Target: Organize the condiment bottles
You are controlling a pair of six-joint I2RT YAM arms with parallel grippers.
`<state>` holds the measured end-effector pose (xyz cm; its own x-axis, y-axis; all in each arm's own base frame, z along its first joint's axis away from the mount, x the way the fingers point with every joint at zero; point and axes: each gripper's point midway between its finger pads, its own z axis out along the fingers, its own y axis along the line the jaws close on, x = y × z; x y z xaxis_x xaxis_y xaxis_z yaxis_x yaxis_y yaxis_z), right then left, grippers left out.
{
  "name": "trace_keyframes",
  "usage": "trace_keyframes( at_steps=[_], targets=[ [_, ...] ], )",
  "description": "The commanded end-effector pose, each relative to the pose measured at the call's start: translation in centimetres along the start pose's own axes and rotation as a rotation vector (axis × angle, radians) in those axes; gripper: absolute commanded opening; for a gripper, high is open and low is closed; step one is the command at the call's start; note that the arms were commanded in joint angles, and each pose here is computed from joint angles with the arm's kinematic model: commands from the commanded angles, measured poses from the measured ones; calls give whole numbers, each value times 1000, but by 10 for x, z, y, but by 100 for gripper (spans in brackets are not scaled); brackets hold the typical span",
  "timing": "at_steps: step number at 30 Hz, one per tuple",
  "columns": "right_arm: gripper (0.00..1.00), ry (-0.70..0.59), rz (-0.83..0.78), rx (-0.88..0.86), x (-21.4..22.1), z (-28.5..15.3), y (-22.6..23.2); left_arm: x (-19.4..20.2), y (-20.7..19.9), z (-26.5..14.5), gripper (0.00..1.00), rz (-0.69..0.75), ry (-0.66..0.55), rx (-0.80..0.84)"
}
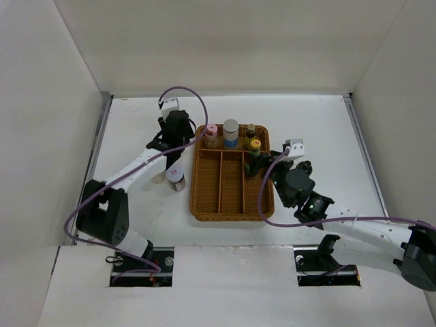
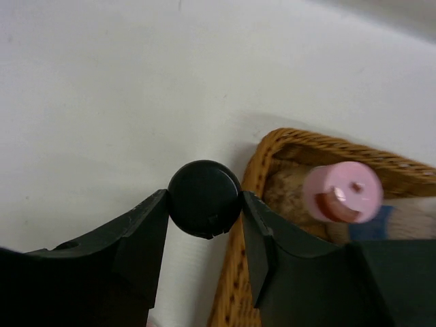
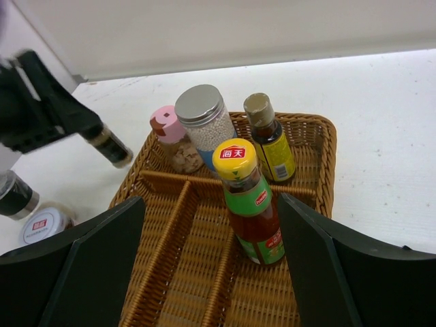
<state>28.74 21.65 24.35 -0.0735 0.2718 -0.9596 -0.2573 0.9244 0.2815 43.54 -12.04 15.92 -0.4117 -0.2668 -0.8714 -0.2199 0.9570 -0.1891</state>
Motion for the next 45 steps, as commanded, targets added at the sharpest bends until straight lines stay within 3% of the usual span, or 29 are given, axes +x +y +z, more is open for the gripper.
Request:
trace_keyframes(
  at_steps=[1, 5, 11, 19, 30, 45],
  targets=[
    [85, -48, 50, -19, -14, 1, 5, -75, -23, -52, 30, -94, -214, 111],
    [85, -64, 54, -14, -20, -2, 2, -68, -32, -89, 30, -58, -208, 173],
    [85, -69, 63, -4, -21, -1, -1, -6, -60, -126, 30, 18, -102, 275],
    [84, -72, 60, 9, -21, -2, -4, 36, -86, -111, 30, 63, -47, 294],
    [85, -63, 58, -1, -18, 0, -1, 69, -80, -73, 32, 95, -10, 240],
    [85, -67, 61, -2, -20, -1, -1, 26, -94, -109, 31, 33, -115, 297]
  ],
)
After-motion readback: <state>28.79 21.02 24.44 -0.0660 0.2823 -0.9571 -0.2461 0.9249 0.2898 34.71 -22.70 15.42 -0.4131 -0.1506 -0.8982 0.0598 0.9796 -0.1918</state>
